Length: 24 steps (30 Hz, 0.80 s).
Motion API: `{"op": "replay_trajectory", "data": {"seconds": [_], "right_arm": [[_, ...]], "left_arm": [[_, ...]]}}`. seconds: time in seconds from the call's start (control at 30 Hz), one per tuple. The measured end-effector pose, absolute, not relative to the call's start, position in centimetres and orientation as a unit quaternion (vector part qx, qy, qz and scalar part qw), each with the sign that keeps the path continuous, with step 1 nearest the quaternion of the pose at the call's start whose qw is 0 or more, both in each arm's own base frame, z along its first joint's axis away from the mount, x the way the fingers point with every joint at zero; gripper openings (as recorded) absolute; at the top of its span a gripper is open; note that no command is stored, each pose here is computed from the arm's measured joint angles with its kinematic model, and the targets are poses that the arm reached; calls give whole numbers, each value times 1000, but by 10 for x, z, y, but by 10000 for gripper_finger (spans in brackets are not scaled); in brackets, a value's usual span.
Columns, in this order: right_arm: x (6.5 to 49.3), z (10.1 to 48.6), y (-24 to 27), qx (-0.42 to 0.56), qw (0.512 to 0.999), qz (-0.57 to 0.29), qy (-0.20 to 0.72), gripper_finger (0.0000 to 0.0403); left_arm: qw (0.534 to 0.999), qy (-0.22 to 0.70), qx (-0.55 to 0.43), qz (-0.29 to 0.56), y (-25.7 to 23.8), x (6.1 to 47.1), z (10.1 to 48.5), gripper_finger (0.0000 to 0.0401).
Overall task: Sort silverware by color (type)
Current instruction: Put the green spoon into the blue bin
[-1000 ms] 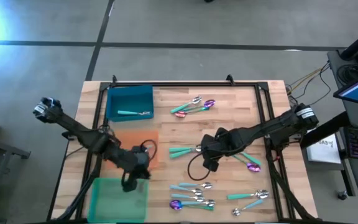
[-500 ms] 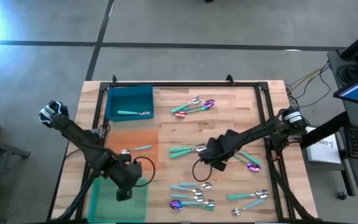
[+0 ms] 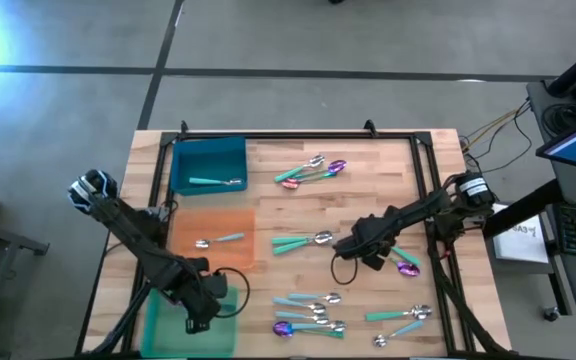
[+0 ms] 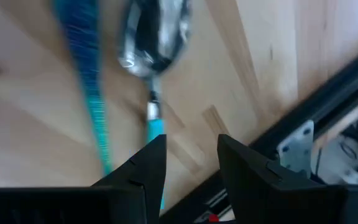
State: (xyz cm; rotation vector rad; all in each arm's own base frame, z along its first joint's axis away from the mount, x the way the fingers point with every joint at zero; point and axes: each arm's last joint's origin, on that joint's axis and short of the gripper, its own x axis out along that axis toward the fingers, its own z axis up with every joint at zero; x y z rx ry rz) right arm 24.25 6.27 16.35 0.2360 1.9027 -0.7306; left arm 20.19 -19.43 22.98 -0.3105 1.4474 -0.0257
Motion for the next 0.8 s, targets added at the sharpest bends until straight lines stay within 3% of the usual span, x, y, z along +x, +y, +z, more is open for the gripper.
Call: {"op": "replay_trajectory", "data": {"seconds": [0.13,0.43,0.8], "right_arm": [[230,151,59,106,500,-312,801,134],[222,130,59,134,513,-292,796,122],[228,143,60,146,535,-282,783,116]], "left_arm": [[760,636,-133,-6,-195,205,237,145],[797,593,-110,-34,-200,214,265,145],[825,562,-63,18,-193,214,292,145]]}}
